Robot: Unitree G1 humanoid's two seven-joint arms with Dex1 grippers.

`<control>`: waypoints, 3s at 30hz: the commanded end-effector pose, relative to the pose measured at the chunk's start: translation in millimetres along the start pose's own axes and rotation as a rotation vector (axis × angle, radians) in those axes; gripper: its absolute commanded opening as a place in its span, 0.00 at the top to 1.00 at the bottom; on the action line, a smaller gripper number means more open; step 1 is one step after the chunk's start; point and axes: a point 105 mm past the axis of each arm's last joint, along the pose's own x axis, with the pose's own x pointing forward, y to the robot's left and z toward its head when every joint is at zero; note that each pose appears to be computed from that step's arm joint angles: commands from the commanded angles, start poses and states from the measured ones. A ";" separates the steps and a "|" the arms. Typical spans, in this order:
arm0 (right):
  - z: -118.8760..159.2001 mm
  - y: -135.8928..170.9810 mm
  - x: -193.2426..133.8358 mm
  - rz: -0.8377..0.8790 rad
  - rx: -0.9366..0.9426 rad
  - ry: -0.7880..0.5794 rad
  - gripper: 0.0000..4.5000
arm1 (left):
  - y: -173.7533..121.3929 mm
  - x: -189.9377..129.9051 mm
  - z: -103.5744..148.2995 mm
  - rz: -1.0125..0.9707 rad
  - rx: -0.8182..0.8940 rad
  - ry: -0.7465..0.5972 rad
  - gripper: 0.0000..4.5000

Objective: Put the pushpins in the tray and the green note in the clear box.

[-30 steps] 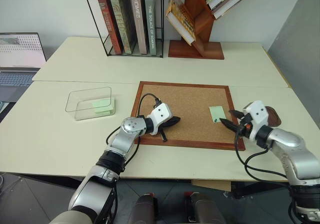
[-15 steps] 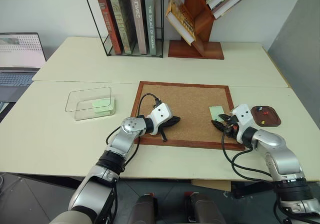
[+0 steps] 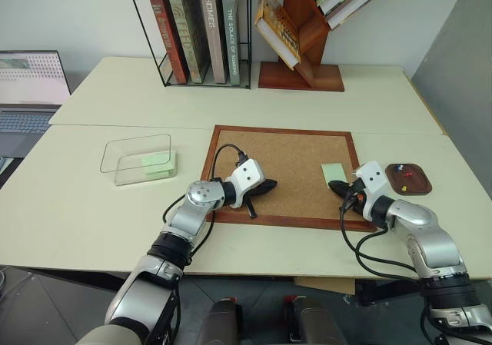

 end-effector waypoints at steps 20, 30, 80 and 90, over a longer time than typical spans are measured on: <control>65.6 16.9 -19.7 0.091 -0.128 -0.141 1.00 | 11.7 -5.2 30.0 0.049 -0.074 -0.134 0.96; 69.7 14.9 -16.6 0.076 -0.118 -0.138 1.00 | 13.4 -22.3 56.2 -0.020 0.257 -0.149 0.59; 92.7 46.9 -18.2 0.190 -0.005 -0.089 1.00 | -7.1 56.6 83.0 -0.241 0.661 -0.175 0.91; 96.1 45.0 -19.2 0.179 0.009 -0.108 1.00 | -11.9 53.4 72.5 -0.287 0.644 -0.155 0.99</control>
